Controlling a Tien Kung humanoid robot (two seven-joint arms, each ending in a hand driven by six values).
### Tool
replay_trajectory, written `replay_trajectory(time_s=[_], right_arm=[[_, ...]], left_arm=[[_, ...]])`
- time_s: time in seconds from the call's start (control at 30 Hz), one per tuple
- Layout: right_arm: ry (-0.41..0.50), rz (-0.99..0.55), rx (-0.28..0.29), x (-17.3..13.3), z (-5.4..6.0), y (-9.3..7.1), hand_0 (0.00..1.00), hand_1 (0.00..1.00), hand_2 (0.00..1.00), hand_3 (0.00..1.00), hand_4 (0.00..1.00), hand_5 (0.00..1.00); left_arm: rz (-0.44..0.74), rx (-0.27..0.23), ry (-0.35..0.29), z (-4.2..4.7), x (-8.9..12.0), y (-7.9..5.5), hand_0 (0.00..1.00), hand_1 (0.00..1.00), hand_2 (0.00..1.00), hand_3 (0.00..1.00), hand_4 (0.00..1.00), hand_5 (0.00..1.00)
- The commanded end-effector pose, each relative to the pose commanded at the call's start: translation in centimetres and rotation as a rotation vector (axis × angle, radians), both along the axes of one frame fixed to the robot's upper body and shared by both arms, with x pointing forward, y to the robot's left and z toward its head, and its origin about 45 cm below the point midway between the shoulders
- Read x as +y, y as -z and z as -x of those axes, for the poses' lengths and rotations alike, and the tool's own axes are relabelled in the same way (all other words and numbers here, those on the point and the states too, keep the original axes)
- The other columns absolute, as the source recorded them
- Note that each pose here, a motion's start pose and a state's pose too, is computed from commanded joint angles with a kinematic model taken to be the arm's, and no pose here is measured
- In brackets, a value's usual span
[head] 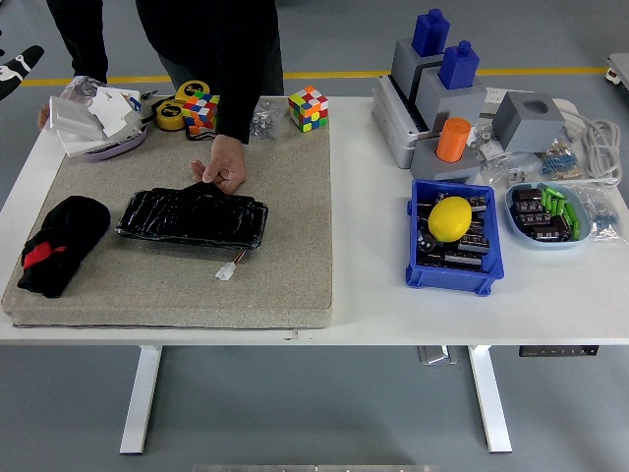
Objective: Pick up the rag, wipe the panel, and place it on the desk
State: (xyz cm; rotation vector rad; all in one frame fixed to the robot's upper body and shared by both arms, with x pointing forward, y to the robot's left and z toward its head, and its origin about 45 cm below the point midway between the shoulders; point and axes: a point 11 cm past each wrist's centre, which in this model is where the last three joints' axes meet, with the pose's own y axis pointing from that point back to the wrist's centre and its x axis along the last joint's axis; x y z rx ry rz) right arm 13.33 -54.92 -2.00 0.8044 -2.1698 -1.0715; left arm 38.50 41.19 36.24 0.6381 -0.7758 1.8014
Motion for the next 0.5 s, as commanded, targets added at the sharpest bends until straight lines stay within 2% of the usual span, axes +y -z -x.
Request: replay_trajectory(time_s=[0.1,0.2,0.33,0.5], right_arm=[[0.001,0.001,0.000,0.0,0.1,0.0,0.713,0.608,0.671,0.605,0.998,0.584],[0.004,0.000,0.001,0.0,0.2,0.1,0.712,0.607,0.671,0.605,0.998,0.583],[0.006,0.003,-0.001,-0.1,0.1,0.0,0.712,0.607,0.671,0.605,0.998,0.583],[0.010,0.008,0.000,-0.2,0.1,-0.1,0.713,0.608,0.671,0.605,0.998,0.582]], left_arm=[[-0.018,-0.031,0.013,0.02,-0.5,-2.4,0.385,0.609,0.682,0.758,0.998,0.701],[-0.020,-0.022,0.022,-0.14,-0.7,-4.4,0.384,0.606,0.676,0.752,0.998,0.694],[0.004,-0.034,0.029,-0.54,-0.1,-6.9,0.384,0.606,0.676,0.752,0.998,0.694],[-0.028,-0.054,0.043,-0.24,0.0,-10.4,0.383,0.606,0.675,0.753,0.998,0.674]])
